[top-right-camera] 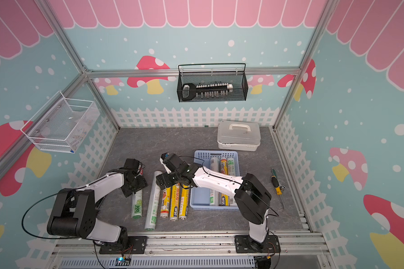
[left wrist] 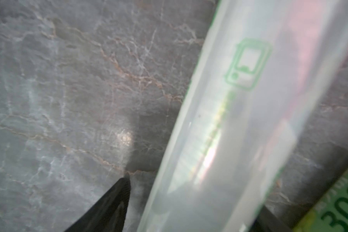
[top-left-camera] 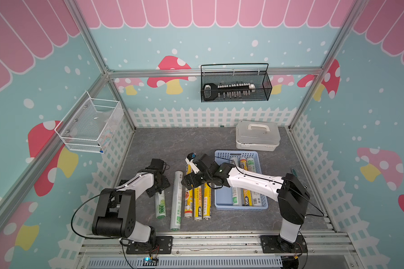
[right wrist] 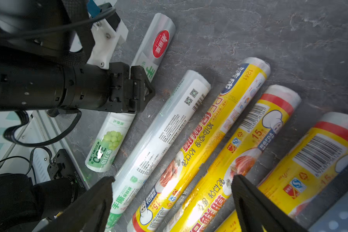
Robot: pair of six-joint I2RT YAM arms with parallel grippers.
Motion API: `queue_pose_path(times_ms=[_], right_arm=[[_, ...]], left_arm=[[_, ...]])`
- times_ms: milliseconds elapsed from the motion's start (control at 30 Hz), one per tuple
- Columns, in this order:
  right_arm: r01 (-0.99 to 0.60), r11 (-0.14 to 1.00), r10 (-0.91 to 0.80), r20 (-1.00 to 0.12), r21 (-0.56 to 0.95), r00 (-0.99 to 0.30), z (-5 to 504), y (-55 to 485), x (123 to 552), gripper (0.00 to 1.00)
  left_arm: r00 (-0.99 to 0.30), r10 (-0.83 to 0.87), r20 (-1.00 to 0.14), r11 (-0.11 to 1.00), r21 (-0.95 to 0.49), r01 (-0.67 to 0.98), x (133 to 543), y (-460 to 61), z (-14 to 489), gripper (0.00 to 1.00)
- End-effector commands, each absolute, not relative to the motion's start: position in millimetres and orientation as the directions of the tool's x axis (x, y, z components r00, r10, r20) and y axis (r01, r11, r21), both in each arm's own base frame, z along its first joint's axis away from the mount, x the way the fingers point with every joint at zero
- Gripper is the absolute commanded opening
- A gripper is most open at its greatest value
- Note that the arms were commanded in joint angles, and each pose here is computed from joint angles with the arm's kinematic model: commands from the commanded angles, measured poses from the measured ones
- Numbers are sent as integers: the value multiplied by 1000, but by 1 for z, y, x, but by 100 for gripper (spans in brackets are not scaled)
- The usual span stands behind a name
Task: Put the plastic wrap into the basket
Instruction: Pick up the plastic wrap from the center of the board.
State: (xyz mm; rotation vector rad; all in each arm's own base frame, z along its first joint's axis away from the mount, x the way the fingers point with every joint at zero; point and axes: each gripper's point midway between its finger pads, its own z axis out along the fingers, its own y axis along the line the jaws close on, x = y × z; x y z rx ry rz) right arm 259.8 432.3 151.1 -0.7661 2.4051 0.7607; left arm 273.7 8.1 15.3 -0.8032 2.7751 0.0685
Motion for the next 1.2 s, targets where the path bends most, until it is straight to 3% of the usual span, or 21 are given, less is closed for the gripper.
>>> queue_pose_path(times_ms=[0,167,400,533,900,1167], right_arm=[[-632,698,-348,-613,336,-710,160,424,258,95],[-629,711,-335,-636,314,-695,170,414,259,95],[-619,734,-319,-661,282,-679,182,398,260,95],[-609,745,-304,-674,273,-673,187,390,260,95],[-573,785,-249,-728,234,-639,211,364,266,96],[-503,834,-182,-748,226,-639,218,324,272,96]], left_arm=[[-836,-498,-231,861,-16,-508,269,6,14,72],[-819,-500,-282,856,-19,-516,270,10,27,67],[-808,-493,-323,864,-66,-500,276,5,48,40],[-774,-505,-382,857,-113,-503,280,3,74,31],[-721,-517,-461,852,-352,-386,287,-33,152,19],[-757,-454,-469,832,-527,-172,297,-110,206,18]])
